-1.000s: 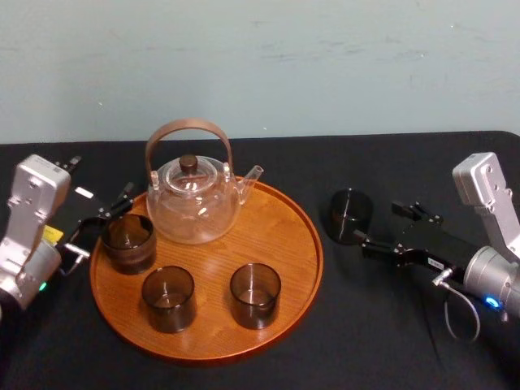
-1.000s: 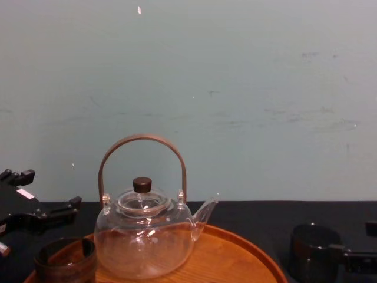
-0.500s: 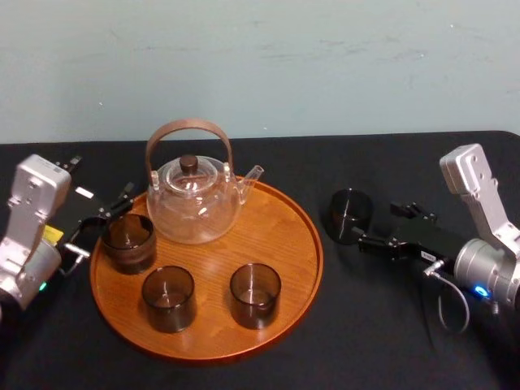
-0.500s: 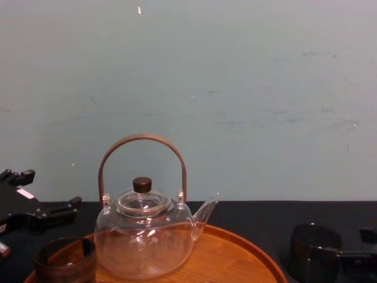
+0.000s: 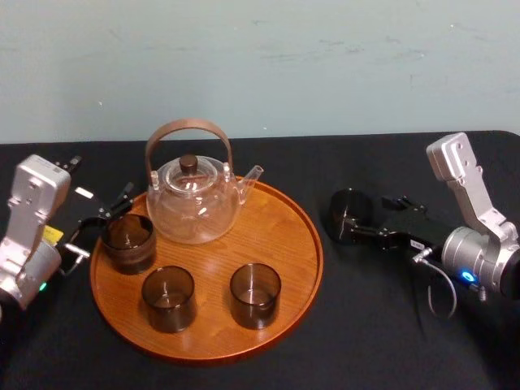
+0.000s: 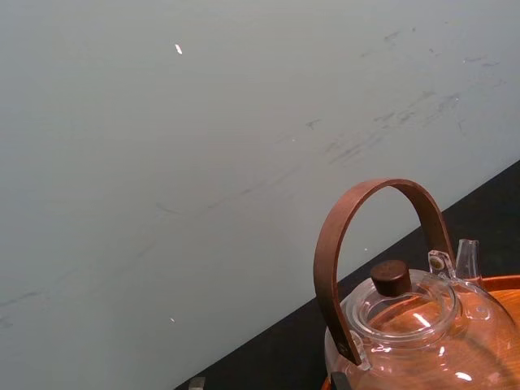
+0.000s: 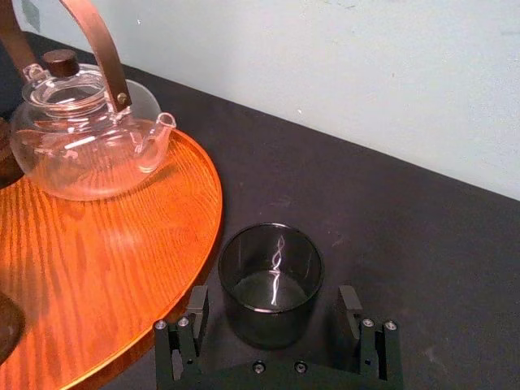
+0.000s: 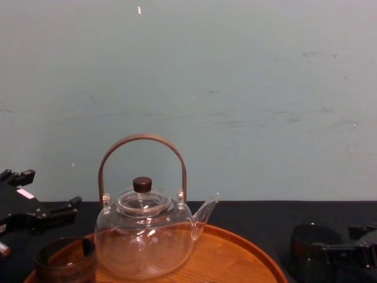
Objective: Pick up the glass from the table and place it on the tray.
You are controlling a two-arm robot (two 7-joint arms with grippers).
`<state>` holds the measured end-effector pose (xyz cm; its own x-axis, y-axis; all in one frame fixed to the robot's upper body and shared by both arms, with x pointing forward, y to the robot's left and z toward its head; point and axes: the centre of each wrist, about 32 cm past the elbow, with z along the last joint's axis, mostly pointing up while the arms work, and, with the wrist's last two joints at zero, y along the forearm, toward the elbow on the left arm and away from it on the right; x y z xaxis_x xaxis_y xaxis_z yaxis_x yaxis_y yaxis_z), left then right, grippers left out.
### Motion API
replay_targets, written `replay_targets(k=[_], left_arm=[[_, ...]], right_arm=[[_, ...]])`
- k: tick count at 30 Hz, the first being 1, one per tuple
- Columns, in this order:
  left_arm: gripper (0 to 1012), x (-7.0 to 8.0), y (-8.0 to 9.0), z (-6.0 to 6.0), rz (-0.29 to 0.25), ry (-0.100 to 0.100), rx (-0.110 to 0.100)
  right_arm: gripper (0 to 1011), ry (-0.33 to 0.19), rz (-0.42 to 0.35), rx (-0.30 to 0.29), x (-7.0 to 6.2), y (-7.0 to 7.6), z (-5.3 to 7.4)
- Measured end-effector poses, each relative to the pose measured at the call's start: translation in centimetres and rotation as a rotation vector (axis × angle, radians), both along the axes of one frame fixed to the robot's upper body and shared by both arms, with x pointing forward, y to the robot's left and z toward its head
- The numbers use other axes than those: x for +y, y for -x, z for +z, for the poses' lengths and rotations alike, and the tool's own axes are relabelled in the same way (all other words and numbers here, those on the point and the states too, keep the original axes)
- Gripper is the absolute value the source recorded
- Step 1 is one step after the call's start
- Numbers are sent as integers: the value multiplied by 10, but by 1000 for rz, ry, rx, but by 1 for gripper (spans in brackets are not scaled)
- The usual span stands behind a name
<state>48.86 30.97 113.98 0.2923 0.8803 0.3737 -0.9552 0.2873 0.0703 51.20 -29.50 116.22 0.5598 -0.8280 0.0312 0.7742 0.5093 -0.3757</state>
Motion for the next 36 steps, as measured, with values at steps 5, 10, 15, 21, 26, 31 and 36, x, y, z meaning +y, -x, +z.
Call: replay_targets(k=[5, 10, 15, 21, 26, 31, 36], left_arm=[[1001, 0, 0, 0, 0, 0, 0], [1001, 0, 0, 0, 0, 0, 0], [1001, 0, 0, 0, 0, 0, 0], [1001, 0, 0, 0, 0, 0, 0], [1001, 0, 0, 0, 0, 0, 0], [1001, 0, 0, 0, 0, 0, 0], [1001, 0, 0, 0, 0, 0, 0]], right_arm=[[1003, 6, -3, 4, 3, -7, 0], [1002, 13, -3, 7, 6, -14, -1], [1003, 24, -5, 13, 10, -20, -3], [1002, 34, -5, 16, 13, -26, -5], [1002, 40, -2, 20, 16, -30, -6], [1002, 43, 0, 25, 17, -34, -7], [1003, 44, 7, 27, 20, -37, -8]])
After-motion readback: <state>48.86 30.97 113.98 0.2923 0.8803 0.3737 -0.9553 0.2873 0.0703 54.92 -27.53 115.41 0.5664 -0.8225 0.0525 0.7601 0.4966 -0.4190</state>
